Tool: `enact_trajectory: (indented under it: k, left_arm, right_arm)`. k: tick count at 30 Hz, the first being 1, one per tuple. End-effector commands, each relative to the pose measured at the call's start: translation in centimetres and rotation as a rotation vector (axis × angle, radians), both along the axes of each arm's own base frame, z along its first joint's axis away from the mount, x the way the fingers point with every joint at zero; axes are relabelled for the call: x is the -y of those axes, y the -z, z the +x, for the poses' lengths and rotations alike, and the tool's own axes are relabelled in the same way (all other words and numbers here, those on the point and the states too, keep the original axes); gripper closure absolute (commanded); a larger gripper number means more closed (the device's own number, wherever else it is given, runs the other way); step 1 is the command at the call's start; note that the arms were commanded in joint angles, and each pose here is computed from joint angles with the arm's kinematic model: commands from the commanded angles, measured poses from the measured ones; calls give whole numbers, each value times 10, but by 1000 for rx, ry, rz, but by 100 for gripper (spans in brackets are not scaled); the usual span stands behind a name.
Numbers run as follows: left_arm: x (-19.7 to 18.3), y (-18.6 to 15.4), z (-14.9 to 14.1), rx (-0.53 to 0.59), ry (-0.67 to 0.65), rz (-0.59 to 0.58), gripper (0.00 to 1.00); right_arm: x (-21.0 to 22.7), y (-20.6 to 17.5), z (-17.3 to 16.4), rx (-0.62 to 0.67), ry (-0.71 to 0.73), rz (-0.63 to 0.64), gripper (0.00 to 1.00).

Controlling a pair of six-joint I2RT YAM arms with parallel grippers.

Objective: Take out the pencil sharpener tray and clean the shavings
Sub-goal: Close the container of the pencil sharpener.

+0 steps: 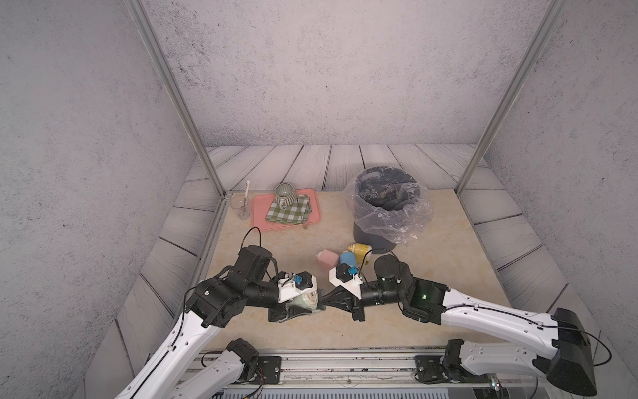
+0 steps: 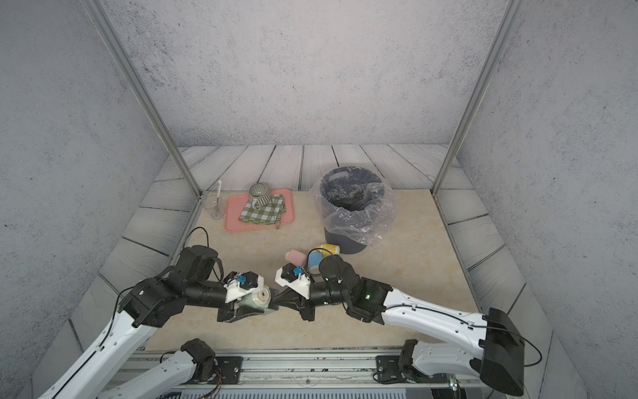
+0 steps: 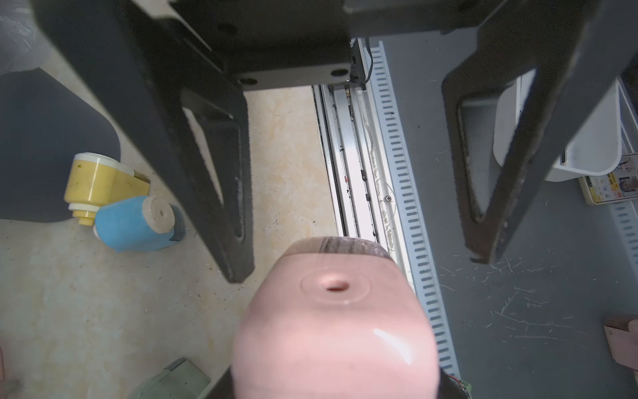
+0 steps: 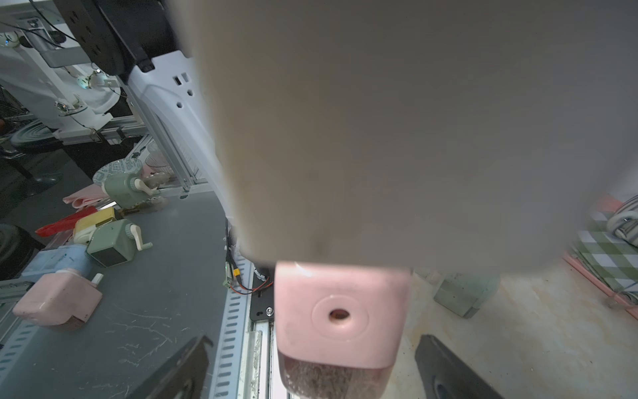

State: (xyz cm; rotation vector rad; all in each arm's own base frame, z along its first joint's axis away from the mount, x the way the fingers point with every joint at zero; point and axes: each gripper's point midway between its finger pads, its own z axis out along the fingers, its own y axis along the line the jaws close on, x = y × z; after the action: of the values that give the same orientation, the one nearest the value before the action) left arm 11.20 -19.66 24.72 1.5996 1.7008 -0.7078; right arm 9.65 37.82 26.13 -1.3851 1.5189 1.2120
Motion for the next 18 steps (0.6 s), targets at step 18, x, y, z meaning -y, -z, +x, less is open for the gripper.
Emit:
enact_trajectory:
  k: [18]
  left_arm:
    - [-11,73,32,-99,-2,331,100]
  right_arm:
    - [123,-3,58,306,571,-164,58]
